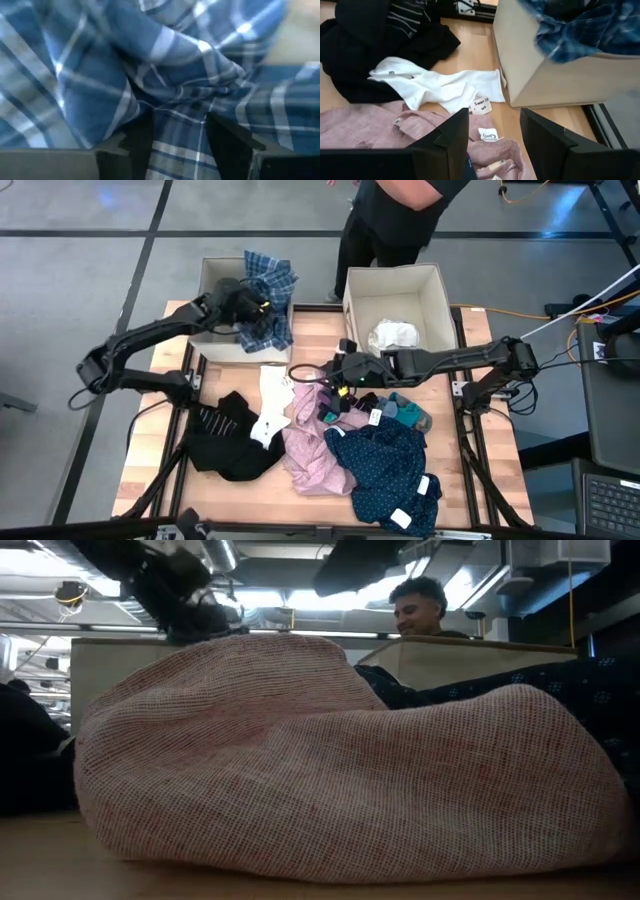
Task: Sort clothes
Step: Put the blue checkered polo shirt into the left brown laundry organizer
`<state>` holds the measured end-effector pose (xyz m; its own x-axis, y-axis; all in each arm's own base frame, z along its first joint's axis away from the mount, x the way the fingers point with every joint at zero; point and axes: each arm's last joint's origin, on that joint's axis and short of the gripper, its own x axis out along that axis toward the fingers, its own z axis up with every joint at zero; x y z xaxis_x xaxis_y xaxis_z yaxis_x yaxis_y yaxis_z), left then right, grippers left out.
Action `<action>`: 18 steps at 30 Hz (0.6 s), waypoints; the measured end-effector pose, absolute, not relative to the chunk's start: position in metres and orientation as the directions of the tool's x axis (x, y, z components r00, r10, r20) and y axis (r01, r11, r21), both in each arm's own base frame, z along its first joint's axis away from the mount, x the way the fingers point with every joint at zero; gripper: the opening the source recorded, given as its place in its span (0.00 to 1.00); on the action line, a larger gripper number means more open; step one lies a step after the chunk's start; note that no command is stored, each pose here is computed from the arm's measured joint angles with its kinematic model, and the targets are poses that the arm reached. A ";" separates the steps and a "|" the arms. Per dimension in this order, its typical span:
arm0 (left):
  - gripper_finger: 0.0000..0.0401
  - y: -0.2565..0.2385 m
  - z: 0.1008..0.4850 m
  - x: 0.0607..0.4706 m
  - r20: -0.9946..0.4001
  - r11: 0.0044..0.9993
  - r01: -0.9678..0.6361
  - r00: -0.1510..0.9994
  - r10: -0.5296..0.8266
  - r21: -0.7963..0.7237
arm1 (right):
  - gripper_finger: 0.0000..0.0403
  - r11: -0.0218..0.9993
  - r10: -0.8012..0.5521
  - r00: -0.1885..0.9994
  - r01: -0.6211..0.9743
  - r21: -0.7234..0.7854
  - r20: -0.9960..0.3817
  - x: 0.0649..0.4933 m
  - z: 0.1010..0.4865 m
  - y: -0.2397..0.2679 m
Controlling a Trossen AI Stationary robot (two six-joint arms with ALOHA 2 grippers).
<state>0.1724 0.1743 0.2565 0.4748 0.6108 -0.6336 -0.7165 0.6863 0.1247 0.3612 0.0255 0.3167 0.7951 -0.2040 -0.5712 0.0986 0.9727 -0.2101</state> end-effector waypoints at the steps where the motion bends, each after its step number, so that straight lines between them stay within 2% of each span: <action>1: 0.43 0.177 0.250 0.171 -0.659 0.664 -0.736 0.436 0.613 0.131 | 0.44 0.973 -0.205 0.791 0.099 -0.209 -0.576 0.361 0.316 0.025; 5: 0.43 0.187 0.222 0.162 -0.732 0.593 -0.786 0.301 0.611 0.172 | 0.44 0.973 -0.203 0.790 0.098 -0.208 -0.579 0.361 0.316 0.025; 12: 0.43 0.194 0.191 0.157 -0.819 0.585 -0.793 0.216 0.532 0.170 | 0.44 0.973 -0.202 0.796 0.098 -0.208 -0.571 0.361 0.317 0.025; 15: 0.43 0.189 0.204 0.159 -0.811 0.598 -0.783 0.232 0.537 0.171 | 0.44 0.973 -0.202 0.796 0.098 -0.207 -0.571 0.361 0.317 0.025; 18: 0.43 0.178 0.242 0.160 -0.741 0.610 -0.776 0.314 0.594 0.160 | 0.44 0.974 -0.202 0.795 0.099 -0.206 -0.572 0.362 0.316 0.025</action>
